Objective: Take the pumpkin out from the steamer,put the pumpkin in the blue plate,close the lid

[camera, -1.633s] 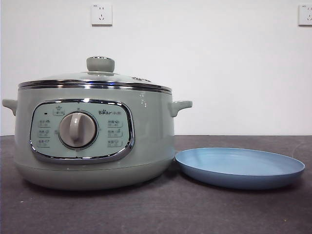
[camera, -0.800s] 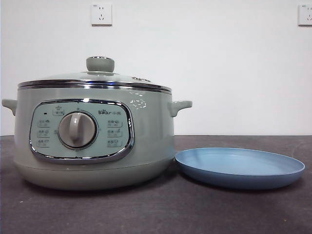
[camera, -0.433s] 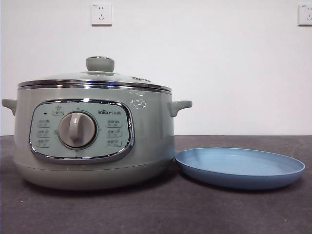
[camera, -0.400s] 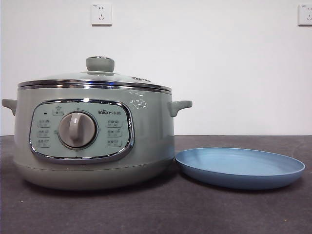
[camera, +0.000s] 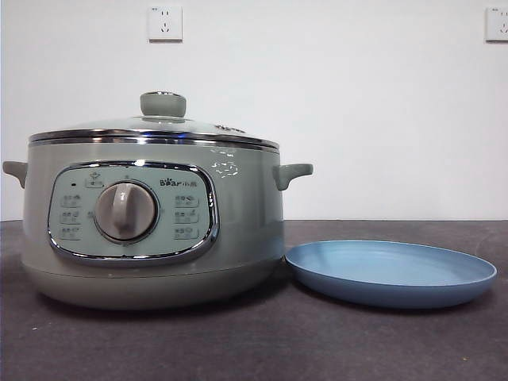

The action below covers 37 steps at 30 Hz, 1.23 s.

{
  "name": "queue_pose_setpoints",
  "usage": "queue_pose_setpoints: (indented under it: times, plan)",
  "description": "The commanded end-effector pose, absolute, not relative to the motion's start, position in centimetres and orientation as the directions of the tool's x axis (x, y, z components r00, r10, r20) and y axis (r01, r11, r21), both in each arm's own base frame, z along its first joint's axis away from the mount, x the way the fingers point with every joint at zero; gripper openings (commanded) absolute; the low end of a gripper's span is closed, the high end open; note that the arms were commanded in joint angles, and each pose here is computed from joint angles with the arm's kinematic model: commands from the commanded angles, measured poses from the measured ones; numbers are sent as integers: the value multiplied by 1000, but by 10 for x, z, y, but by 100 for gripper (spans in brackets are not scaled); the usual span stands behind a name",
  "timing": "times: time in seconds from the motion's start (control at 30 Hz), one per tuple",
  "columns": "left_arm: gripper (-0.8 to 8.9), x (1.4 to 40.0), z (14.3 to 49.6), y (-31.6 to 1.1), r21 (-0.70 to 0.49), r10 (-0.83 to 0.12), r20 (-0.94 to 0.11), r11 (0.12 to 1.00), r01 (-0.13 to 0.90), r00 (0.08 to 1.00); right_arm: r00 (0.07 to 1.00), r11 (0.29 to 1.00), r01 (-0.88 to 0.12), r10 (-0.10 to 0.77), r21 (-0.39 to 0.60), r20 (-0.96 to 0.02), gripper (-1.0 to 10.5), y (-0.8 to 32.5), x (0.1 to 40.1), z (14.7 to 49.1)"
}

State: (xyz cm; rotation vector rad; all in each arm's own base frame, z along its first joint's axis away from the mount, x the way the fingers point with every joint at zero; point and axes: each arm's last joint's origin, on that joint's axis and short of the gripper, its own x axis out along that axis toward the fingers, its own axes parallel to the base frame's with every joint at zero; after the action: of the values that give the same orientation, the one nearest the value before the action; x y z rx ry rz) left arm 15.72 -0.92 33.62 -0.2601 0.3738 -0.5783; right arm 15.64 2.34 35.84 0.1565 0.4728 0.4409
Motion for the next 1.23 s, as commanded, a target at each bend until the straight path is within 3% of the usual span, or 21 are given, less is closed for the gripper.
queue_pose_setpoints:
  times: [0.03,0.4,0.77,1.23]
  plan:
    - [415,157,338,-11,-325,-562,-267,818,475,783,797,894,-378,446,240,-408,417,24,156,359]
    - [409,171,336,-33,-337,-587,-291,802,493,756,783,885,-385,463,263,-414,415,27,156,358]
    - [409,217,341,-85,-214,-560,-422,825,522,713,753,869,-411,494,277,-434,414,35,157,355]
    - [409,259,296,-133,-105,-470,-605,848,520,643,744,868,-409,495,281,-449,413,35,156,354]
